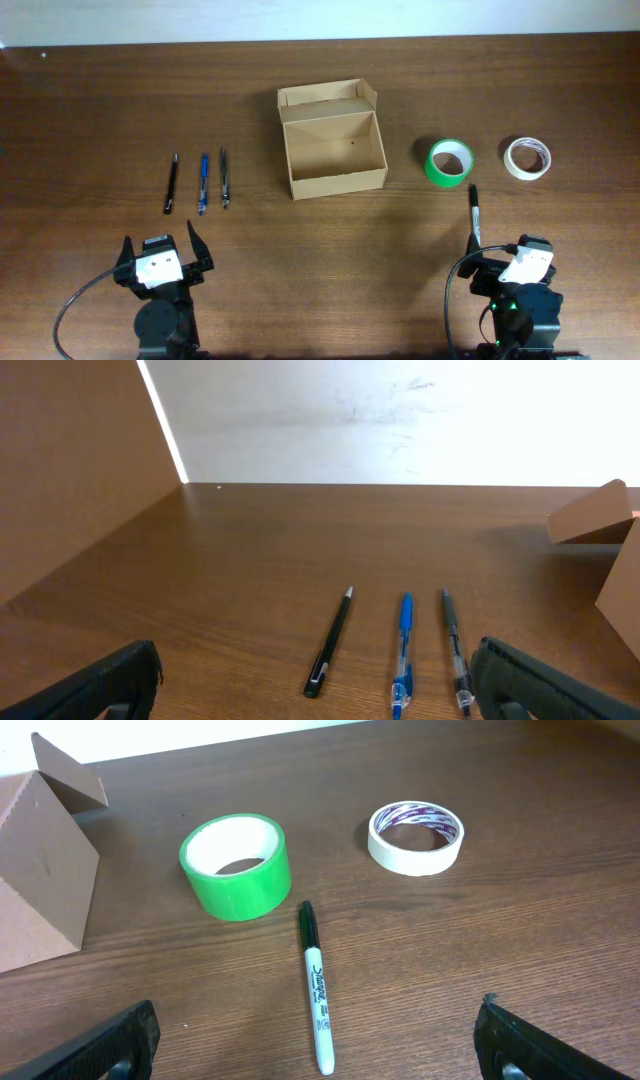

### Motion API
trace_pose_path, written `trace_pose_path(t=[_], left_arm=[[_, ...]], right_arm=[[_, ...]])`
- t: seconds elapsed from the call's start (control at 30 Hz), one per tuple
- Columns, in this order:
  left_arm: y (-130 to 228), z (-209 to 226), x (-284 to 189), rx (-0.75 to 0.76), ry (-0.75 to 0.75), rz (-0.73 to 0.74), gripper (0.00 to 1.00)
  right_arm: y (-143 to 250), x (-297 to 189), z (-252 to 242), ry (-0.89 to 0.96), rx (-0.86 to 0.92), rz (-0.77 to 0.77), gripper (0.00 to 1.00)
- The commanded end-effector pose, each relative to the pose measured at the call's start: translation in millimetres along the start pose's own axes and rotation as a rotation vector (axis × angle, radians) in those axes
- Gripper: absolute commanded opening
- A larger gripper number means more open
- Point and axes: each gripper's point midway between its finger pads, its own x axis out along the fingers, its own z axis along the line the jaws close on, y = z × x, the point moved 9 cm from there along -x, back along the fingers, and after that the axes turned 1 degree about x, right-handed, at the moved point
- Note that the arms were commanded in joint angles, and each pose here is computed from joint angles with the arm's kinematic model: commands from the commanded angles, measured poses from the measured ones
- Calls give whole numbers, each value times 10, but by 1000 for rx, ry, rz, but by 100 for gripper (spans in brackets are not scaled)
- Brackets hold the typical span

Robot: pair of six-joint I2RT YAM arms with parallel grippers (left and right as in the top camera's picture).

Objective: Pack container
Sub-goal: 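Raise both arms from the rest pose toward the table objects, then lower the right gripper onto the green tape roll and grasp it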

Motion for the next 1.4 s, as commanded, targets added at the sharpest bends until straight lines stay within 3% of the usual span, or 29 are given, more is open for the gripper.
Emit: trace_pose_path(t=[0.0, 0.17, 0.3, 0.43, 0.67, 0.8, 0.93, 1.07, 1.2, 1.37], left_arm=[[41, -31, 10, 12, 35, 0, 99], [-57, -151, -7, 0, 188, -69, 99], [-204, -292, -83, -39, 390, -137, 99], [-285, -247, -145, -210, 379, -16, 99], [-869, -89, -86, -220, 227, 65, 99], [-1225, -158, 235, -116, 229, 166, 99], [-1506, -246, 717, -38, 231, 313, 99], [-1662, -322, 1269, -37, 258, 465, 99], [-1638, -377, 1777, -62, 298, 555, 99], [-1343, -448, 2183, -87, 341, 666, 99]], right_arm=[[-30, 15, -11, 9, 16, -36, 99], [-41, -16, 239, -296, 132, -7, 99], [-55, -40, 307, -382, 212, 11, 99], [-214, -118, 422, -535, 256, -44, 99], [-748, -313, 492, -567, 227, -92, 99], [-1065, -255, 555, -537, 117, 36, 99], [-1533, -55, 630, -474, 11, 258, 99], [-1994, 207, 734, -455, 4, 431, 99], [-2211, 576, 866, -486, 94, 584, 99], [-2301, 1093, 915, -420, 153, 646, 99]])
